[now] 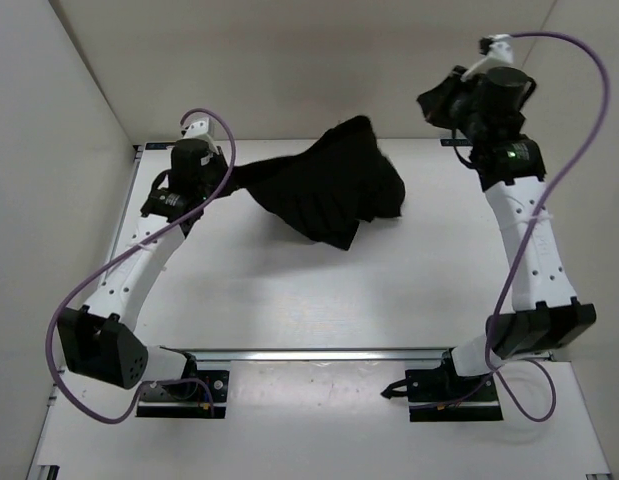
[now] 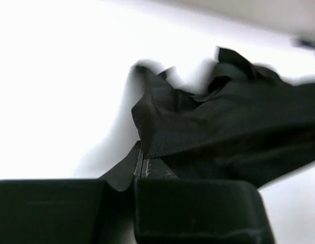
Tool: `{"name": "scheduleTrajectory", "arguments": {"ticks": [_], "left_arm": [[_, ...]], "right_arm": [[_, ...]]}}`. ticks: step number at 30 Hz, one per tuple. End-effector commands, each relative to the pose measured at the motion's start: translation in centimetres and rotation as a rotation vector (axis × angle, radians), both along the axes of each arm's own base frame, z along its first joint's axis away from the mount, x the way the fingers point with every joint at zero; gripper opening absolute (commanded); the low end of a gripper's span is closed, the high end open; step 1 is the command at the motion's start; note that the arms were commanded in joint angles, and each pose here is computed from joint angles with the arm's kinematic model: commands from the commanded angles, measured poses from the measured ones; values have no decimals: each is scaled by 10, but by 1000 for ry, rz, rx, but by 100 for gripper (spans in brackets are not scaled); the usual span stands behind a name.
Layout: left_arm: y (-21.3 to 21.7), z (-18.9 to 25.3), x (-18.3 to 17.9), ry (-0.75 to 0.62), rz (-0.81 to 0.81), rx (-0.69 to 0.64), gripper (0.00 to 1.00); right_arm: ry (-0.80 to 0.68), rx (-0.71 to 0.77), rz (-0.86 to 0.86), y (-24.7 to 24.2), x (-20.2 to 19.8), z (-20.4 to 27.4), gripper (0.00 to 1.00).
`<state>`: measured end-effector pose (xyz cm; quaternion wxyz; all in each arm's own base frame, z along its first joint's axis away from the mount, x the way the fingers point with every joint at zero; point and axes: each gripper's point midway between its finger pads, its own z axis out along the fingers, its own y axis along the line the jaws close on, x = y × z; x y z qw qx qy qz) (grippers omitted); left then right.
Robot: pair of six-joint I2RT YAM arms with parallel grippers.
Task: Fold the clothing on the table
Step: Flatten the skirt out
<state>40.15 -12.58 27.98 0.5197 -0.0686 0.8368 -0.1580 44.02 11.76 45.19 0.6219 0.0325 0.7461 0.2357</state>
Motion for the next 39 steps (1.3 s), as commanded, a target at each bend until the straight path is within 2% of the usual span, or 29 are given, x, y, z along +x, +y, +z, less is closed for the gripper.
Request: {"name": "scheduleTrajectory", "arguments": {"ticks": [1, 5, 9, 13, 14, 16, 18, 19, 20, 23, 27, 31, 35, 39], "left_arm": [[39, -9, -2, 96, 82, 76, 0], [39, 42, 17, 2, 63, 62, 0], [0, 45, 19, 17, -46, 97, 0], [-22, 34, 4, 41, -113, 126, 0], [-24, 23, -1, 64, -120, 126, 0], [-22, 11, -5, 83, -119, 131, 0], [-17, -2, -11, 110, -117, 140, 0], [-14, -9, -12, 122, -108, 143, 0], [-10, -8, -13, 118, -100, 141, 0], [-7, -15, -13, 135, -100, 136, 0], [-2, -4, -7, 106, -79, 126, 0], [8, 7, -4, 103, -46, 82, 0], [15, 55, 5, 6, -23, 4, 0], [-2, 90, 10, -54, -59, -4, 0]], "right_arm": [[-129, 9, -109, -40, -14, 32, 0], [-105, 32, -98, -49, -31, 13, 0], [-21, 23, -42, -34, -34, -27, 0], [144, 41, 160, 14, -43, -89, 2], [186, 38, 228, 34, -49, -107, 4], [253, 42, 315, 63, -57, -137, 26], [361, 109, 410, 97, -77, -173, 38], [346, 137, 466, 110, -80, -175, 43], [363, 186, 501, 126, -87, -183, 45], [403, 211, 605, 167, -109, -208, 55], [461, 171, 742, 218, -129, -237, 60], [463, 130, 787, 243, -132, -255, 61], [492, 125, 816, 262, -126, -268, 61], [496, 107, 843, 283, -119, -275, 60]]}}
